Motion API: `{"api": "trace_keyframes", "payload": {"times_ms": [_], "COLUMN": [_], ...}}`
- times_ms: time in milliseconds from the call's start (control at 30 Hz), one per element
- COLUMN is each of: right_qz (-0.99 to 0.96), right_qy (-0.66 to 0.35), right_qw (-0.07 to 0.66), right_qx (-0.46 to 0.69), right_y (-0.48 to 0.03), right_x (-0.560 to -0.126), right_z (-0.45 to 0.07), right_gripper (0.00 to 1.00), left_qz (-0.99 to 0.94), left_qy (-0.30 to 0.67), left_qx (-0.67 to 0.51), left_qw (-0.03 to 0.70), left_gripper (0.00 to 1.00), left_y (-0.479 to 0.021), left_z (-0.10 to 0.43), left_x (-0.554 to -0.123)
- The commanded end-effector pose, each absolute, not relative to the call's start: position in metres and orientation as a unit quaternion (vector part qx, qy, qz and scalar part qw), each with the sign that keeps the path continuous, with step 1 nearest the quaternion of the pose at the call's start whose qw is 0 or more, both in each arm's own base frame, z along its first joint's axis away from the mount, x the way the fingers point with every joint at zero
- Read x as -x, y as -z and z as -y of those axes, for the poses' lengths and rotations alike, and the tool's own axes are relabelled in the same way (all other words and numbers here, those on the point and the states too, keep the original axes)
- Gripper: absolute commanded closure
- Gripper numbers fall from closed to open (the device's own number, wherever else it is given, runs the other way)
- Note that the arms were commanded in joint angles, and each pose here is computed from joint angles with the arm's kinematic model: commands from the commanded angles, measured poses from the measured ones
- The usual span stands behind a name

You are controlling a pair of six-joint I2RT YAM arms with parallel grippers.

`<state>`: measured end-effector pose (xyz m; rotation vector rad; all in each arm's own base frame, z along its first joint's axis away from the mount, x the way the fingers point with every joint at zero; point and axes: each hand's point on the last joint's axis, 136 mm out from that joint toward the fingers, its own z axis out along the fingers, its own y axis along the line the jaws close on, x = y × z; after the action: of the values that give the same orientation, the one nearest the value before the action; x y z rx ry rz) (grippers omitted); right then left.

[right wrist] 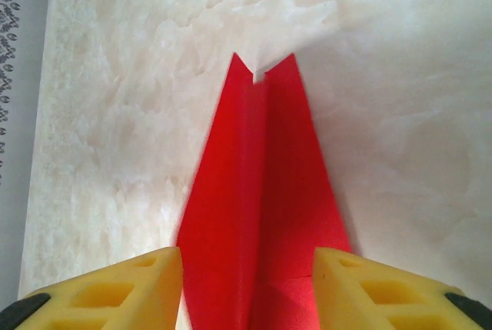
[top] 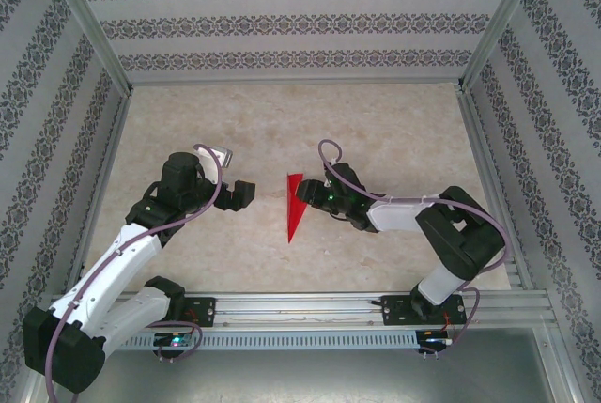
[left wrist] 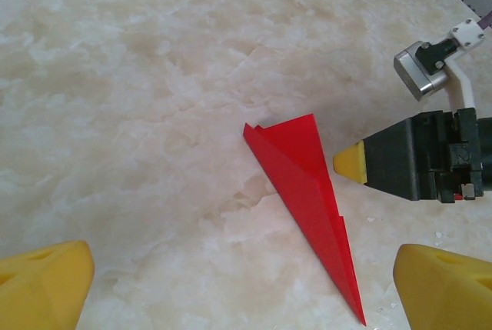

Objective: Fold a paper plane with a square sheet of paper (fold left side to right side)
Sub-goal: Turn over the paper plane at the center of the table, then pick up the paper plane at the center of the table.

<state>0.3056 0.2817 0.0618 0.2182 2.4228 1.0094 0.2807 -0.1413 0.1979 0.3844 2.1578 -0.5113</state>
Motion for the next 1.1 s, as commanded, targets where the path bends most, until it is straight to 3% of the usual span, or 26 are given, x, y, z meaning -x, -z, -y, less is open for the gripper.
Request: {"api": "trace_keyframes", "payload": {"times_ms": [0, 400, 1067], "right_qz": [-0.923, -0.917, -0.917], "right_qy": [-0.280, -0.336, -0.356], "right_qw": [0.257, 0.205, 0.164], "right_qx": [-0.065, -0.069, -0.074], "right_y": [-0.067, -0.060, -0.031], "right_x": [-0.294, -0.272, -0.266], "right_z": [-0.265, -0.283, -0.311], "right_gripper": [0.47, 0.64, 0.72], "left_qz": [-0.861, -0.861, -0.864], "left_qy": [0.194, 0.192, 0.187], "left_qx": [-0.156, -0.155, -0.155], "left_qw": [0.444, 0.445, 0.441], "left_gripper": [0.00, 0.00, 0.00], "left_y": [-0.201, -0.202, -0.200], "left_z": [0.135, 0.134, 0.133], "left_x": [-0.283, -0.283, -0.282]}}
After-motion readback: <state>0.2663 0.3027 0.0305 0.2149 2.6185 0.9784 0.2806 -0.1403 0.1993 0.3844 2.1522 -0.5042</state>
